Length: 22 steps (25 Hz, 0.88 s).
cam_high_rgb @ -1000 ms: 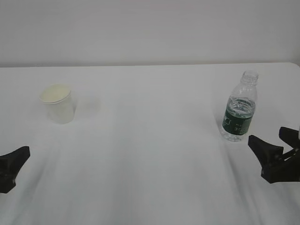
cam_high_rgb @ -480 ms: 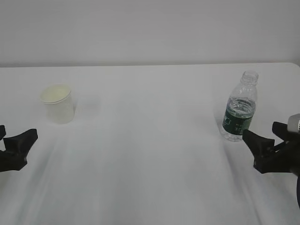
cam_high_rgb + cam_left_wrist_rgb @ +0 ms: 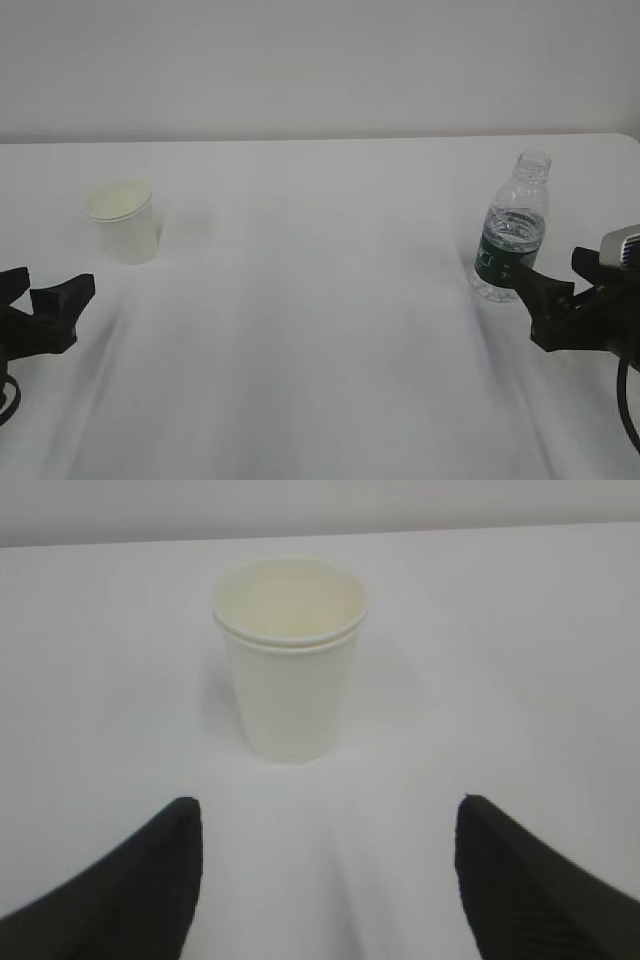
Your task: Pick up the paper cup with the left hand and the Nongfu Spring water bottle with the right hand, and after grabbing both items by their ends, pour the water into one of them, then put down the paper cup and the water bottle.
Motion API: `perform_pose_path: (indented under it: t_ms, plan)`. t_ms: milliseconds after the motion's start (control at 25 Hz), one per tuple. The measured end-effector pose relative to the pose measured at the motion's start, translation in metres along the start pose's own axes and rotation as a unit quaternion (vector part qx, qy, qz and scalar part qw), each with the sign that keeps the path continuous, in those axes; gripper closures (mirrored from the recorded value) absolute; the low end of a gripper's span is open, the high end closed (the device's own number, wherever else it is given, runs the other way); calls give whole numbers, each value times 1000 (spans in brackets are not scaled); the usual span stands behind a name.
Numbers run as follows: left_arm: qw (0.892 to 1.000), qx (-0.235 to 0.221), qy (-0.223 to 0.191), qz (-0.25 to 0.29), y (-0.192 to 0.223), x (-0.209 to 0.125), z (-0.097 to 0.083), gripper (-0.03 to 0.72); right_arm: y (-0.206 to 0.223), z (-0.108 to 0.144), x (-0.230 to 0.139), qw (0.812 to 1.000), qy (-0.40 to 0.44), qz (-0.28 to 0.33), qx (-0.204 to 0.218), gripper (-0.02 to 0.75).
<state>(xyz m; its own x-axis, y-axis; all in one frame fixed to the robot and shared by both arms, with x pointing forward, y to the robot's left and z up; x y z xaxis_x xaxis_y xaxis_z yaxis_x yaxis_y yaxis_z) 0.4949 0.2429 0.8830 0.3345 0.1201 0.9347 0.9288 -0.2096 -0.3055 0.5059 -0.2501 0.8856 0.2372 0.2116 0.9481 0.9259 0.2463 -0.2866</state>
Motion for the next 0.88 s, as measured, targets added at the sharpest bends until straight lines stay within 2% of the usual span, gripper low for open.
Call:
perform_pose_path:
  t_ms: [880]
  plan:
    - [1000,-1,-1,-13,6,6,-1,120,31,-5,-28,999,15,43,-14,148]
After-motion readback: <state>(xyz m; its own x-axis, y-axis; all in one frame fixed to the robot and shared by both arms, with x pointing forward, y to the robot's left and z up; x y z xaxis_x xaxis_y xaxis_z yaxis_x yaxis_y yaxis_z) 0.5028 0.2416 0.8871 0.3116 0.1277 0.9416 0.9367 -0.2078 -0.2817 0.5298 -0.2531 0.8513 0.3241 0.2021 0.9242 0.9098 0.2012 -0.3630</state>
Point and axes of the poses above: a point on each arm's last joint axis where the gripper is mounted, y pointing out along that axis toward the gripper, z along the wrist's bending axis when the last joint is at zero, x = y × z, the point moved 4 cm from there along y, pointing out along that axis toward the gripper, and after that the axes turned 6 degrees about -y, right-handed, at the moved point
